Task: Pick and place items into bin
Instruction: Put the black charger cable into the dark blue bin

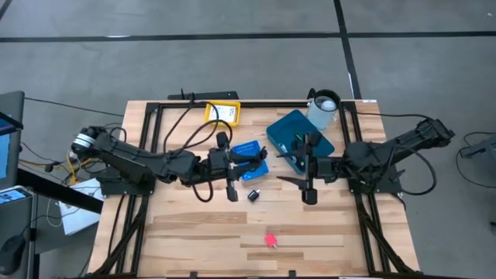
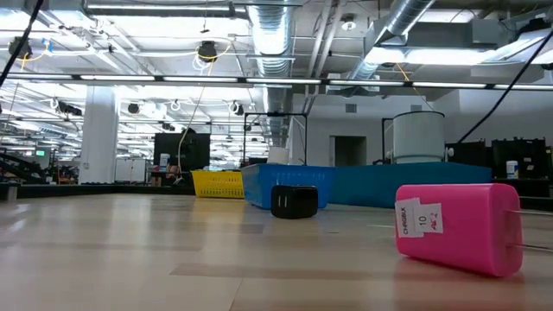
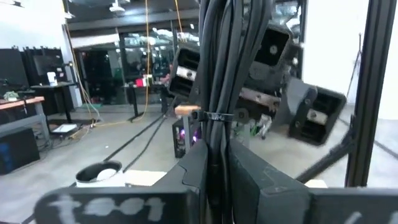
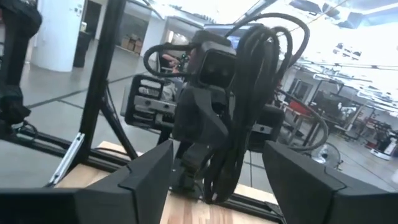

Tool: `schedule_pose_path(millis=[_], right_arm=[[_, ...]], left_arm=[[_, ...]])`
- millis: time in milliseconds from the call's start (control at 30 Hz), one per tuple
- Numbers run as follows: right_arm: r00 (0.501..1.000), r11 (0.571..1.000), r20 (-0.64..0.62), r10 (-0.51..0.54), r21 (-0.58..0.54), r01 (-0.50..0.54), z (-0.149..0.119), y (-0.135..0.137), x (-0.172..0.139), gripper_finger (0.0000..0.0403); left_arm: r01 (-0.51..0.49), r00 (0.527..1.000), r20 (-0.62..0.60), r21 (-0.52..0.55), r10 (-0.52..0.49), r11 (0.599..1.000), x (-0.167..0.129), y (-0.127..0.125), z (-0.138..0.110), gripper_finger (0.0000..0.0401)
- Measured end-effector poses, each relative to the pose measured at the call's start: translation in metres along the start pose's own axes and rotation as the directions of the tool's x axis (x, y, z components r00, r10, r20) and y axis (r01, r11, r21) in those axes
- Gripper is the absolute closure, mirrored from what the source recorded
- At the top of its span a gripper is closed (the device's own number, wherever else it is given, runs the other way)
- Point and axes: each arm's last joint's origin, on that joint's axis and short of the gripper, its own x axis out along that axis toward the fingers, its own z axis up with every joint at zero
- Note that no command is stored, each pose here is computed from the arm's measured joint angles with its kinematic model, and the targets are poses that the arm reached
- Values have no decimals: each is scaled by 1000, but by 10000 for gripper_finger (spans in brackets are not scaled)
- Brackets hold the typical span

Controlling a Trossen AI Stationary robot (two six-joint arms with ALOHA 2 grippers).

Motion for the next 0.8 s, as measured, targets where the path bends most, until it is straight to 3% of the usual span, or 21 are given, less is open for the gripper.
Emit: schedule_pose_path(millis=[667, 800], right_arm=[[996, 996, -11, -87, -29, 87, 24, -14, 74, 159], [996, 995, -29, -79, -56, 78, 27, -12, 85, 192]], left_arm=[[19, 1000, 7, -12, -19, 1000, 2, -1, -2, 374], [20, 1000, -9, -4, -20, 1000, 2, -1, -3, 374]])
